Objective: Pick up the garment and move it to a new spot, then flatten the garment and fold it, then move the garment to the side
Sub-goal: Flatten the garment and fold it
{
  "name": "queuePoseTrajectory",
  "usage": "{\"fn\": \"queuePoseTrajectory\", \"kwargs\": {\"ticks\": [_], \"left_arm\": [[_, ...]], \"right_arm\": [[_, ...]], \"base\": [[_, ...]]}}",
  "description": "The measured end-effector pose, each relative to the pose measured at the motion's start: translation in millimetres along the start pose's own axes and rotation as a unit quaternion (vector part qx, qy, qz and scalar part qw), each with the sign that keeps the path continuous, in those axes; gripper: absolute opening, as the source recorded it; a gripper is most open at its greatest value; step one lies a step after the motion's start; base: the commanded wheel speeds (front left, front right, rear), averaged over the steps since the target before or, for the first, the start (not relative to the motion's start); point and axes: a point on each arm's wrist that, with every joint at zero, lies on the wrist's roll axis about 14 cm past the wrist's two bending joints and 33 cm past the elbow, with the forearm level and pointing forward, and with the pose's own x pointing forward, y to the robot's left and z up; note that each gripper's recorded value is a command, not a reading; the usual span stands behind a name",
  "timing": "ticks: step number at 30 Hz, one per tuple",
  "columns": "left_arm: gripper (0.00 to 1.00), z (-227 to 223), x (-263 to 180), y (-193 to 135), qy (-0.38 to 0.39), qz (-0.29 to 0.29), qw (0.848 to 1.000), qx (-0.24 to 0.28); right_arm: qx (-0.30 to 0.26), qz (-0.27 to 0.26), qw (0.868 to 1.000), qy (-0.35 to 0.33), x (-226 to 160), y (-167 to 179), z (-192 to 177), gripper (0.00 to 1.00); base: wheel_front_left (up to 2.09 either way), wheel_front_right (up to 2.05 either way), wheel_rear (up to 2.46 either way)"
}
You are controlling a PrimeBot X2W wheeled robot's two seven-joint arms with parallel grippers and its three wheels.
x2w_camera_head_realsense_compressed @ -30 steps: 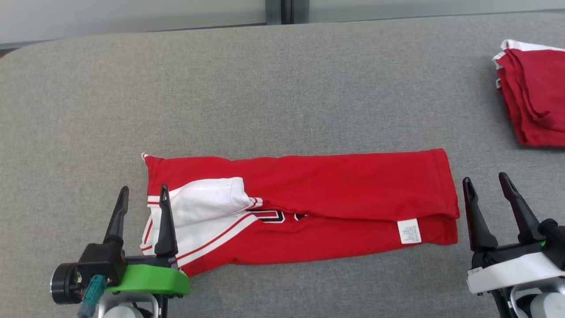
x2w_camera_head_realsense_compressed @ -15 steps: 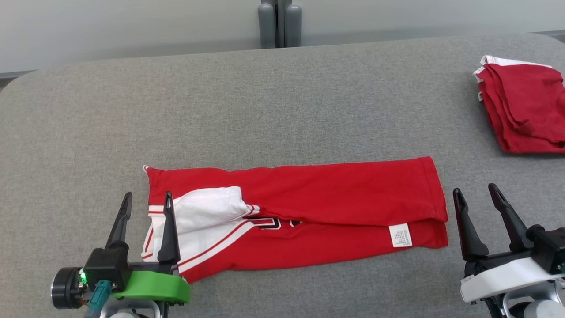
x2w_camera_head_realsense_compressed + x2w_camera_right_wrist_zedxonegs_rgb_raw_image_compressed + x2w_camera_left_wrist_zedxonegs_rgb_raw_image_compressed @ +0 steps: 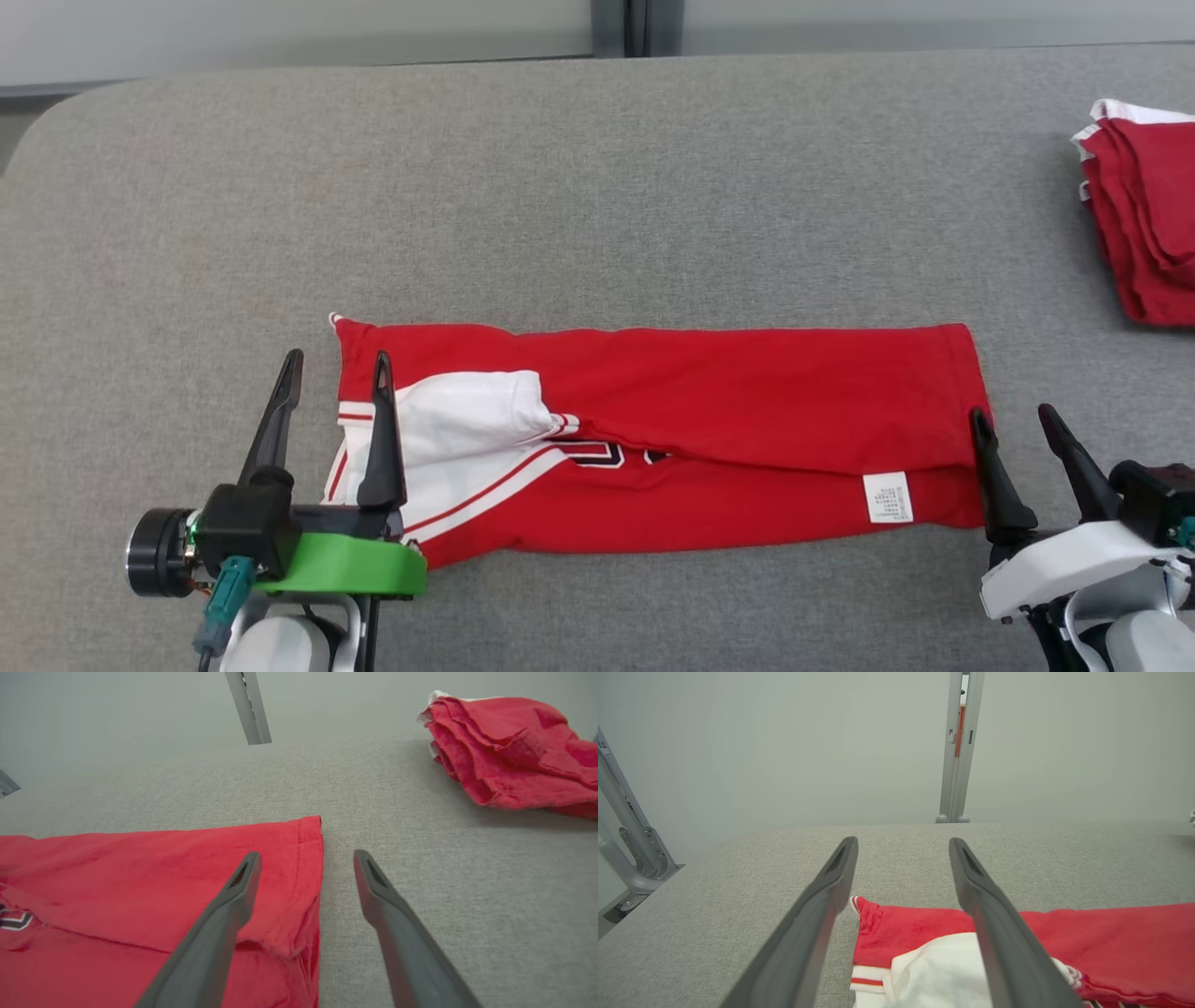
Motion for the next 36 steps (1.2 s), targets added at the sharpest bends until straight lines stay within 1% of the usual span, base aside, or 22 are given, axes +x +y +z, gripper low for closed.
{"fn": "queuePoseTrajectory", "kwargs": {"ticks": [6, 10, 11, 12, 13, 14, 17, 22, 26, 32, 34, 36], "left_arm": [[1.0, -1.4, 7.4, 5.3, -0.003, 0.008, 1.0, 0.001], [1.0, -1.1, 7.5, 10.1, -0.004, 0.016, 1.0, 0.001], [1.0, -1.7, 6.9, 12.0, -0.003, 0.019, 1.0, 0.001], [1.0, -1.8, 6.0, 14.2, -0.003, 0.023, 1.0, 0.002], [1.0, -1.5, 5.5, 15.7, -0.003, 0.025, 1.0, 0.002], [1.0, -1.3, 5.2, 17.0, -0.004, 0.028, 1.0, 0.002], [1.0, 0.8, 5.5, 19.3, -0.007, 0.031, 0.999, 0.003], [1.0, 5.2, 7.0, 14.7, -0.014, 0.024, 1.0, 0.004], [1.0, 7.3, 5.5, 10.2, -0.017, 0.018, 1.0, 0.002], [1.0, 13.8, 1.9, 5.3, -0.026, 0.011, 1.0, 0.0], [1.0, 15.2, -0.4, 4.8, -0.027, 0.011, 1.0, 0.0], [1.0, 16.7, -2.5, 4.7, -0.029, 0.011, 1.0, 0.0]], "right_arm": [[0.017, 0.007, 0.998, 0.066, 26.4, 3.1, -43.5, 1.0], [0.028, 0.017, 0.993, 0.111, 30.1, 10.6, -71.5, 1.0], [0.032, 0.021, 0.992, 0.117, 30.4, 13.6, -75.1, 0.76], [0.038, 0.026, 0.992, 0.121, 31.0, 17.1, -77.9, 0.3], [0.041, 0.029, 0.991, 0.122, 31.5, 18.9, -78.6, 0.12], [0.042, 0.033, 0.991, 0.123, 31.8, 20.5, -79.0, 0.0], [0.05, 0.041, 0.991, 0.114, 30.2, 26.3, -75.6, 0.0], [0.036, 0.035, 0.995, 0.085, 24.9, 10.7, -56.6, 0.0], [0.011, 0.006, 0.998, 0.057, 20.8, -24.3, -32.6, 0.0], [-0.013, -0.03, 0.998, 0.053, 7.0, -62.2, -11.5, 0.0], [-0.009, -0.024, 0.999, 0.04, 8.1, -57.9, 0.9, 0.0], [-0.01, 0.006, 1.0, 0.024, 12.5, -36.9, 17.0, 0.0]], "base": [[0.0, 0.0, 0.0], [0.0, 0.0, 0.0], [0.0, 0.0, 0.0], [0.0, 0.0, 0.0], [0.0, 0.0, 0.0], [0.0, 0.0, 0.0], [0.0, 0.0, 0.0], [0.0, 0.0, 0.0], [0.0, 0.0, 0.0], [0.0, 0.0, 0.0], [0.0, 0.0, 0.0], [0.0, 0.0, 0.0]]}}
